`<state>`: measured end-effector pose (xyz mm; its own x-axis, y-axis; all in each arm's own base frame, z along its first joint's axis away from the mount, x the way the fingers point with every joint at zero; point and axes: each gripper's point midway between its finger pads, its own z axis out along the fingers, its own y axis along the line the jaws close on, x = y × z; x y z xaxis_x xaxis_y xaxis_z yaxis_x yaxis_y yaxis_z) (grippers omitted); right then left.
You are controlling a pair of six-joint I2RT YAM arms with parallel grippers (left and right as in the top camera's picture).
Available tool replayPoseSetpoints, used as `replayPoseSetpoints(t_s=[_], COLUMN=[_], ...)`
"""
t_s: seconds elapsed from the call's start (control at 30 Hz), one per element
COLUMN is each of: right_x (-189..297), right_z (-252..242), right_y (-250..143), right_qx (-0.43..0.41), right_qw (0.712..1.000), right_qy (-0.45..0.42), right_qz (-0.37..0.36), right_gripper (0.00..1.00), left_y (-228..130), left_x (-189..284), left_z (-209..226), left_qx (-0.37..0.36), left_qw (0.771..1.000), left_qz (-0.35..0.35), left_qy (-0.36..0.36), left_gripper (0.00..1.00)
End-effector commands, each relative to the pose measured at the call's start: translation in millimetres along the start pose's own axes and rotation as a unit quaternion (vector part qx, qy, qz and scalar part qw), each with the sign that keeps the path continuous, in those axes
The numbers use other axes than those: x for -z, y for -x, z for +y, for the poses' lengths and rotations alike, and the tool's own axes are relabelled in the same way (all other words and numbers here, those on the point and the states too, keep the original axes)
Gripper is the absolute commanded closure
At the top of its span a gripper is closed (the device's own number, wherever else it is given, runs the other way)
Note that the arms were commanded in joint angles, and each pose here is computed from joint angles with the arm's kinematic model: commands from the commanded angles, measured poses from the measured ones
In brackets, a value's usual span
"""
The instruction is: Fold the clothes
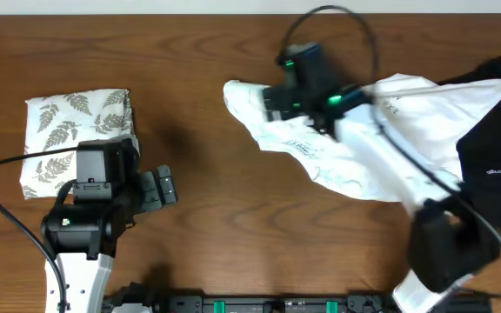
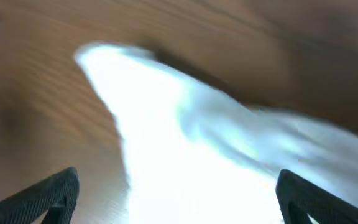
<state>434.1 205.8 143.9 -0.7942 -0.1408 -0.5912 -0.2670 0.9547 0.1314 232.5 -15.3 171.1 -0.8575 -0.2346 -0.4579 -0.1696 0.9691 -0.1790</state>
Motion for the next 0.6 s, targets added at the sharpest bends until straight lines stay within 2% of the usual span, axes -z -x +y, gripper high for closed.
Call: replayPoseSetpoints(t_s=[0.0, 0.17, 0.37, 0.57], right_x=[65.9, 116.9, 161.6, 179.3], right_z=[-60.4, -125.1, -191.8, -229.9], right_y=[19.5, -10.5, -47.2, -74.1], right_qx=[-0.034, -0.096, -0.180, -0.246], right_qw=[0.995, 0.986, 0.963, 0.944], right_qy=[-0.080, -0.137, -0.195, -0.213], right_qz=[-0.039, 0.002, 0.035, 0.059], right_gripper=[0.01, 0.01, 0.01, 0.01], left_y=[2.5, 7.9, 2.4, -18.7], left_x=[3.8, 5.3, -12.6, -38.6], left_z=[-16.3, -58.3, -84.9, -145.2], left_qx=[0.002, 0.000, 0.001, -0.033], left_qw=[0.999, 0.987, 0.981, 0.969], left_qz=[0.000, 0.011, 0.053, 0.106], left_qy=[-0.043, -0.162, -0.185, -0.221], left_gripper=[0.02, 0.02, 0.02, 0.02])
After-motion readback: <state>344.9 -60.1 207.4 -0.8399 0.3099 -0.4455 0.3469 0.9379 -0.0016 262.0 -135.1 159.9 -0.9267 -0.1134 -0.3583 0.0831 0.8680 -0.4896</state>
